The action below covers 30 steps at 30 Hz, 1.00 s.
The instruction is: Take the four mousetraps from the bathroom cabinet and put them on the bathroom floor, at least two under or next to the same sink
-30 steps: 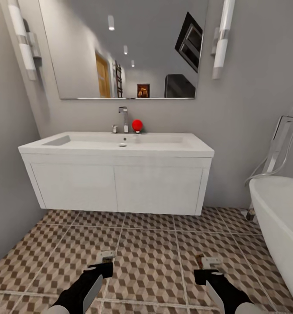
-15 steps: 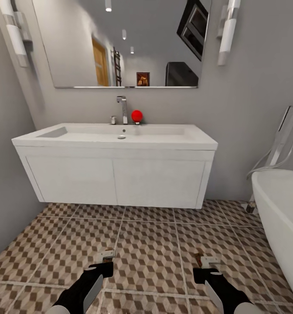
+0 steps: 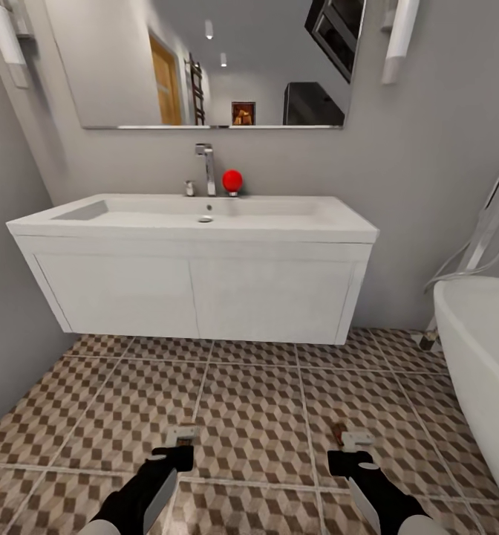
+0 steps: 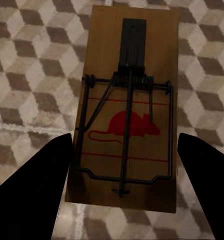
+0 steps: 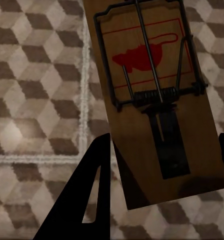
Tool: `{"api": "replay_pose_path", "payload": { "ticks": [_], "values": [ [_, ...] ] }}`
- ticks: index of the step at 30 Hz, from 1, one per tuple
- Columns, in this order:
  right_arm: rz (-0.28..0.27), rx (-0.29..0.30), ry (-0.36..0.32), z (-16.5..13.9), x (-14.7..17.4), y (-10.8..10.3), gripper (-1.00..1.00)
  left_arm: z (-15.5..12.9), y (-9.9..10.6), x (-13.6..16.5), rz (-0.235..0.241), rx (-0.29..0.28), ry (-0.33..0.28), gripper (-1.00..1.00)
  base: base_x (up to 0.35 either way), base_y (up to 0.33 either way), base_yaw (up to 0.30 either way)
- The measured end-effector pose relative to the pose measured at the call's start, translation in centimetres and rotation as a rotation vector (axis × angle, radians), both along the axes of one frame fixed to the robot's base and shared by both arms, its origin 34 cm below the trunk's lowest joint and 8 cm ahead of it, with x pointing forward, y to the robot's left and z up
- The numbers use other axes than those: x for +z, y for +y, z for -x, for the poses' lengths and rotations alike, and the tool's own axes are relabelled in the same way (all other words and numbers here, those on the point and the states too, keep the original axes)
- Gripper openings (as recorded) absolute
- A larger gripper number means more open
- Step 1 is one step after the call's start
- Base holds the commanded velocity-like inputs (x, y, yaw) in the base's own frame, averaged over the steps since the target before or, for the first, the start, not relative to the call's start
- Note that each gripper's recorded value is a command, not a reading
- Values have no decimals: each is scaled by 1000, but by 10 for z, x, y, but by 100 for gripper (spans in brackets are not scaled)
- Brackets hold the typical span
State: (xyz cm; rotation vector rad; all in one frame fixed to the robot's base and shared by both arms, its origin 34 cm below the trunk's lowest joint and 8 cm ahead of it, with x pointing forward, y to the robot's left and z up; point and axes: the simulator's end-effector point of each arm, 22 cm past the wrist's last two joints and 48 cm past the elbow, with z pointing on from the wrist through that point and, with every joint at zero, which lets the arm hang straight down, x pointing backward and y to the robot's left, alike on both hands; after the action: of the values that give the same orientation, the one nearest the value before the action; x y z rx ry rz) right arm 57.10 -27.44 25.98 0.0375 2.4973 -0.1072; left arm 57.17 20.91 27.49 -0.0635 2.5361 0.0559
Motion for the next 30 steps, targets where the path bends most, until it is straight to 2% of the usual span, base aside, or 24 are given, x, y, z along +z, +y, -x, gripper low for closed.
{"api": "replay_pose_path", "payload": {
  "ticks": [13,30],
  "values": [
    [1,-9,7,2,-3,-5,-100,-10,-4,9,-6,-13,-32,-100,22,0,0],
    [0,-8,14,4,-4,-3,-100,-11,-3,9,-5,-12,-34,-100,298,0,0]
  ]
}}
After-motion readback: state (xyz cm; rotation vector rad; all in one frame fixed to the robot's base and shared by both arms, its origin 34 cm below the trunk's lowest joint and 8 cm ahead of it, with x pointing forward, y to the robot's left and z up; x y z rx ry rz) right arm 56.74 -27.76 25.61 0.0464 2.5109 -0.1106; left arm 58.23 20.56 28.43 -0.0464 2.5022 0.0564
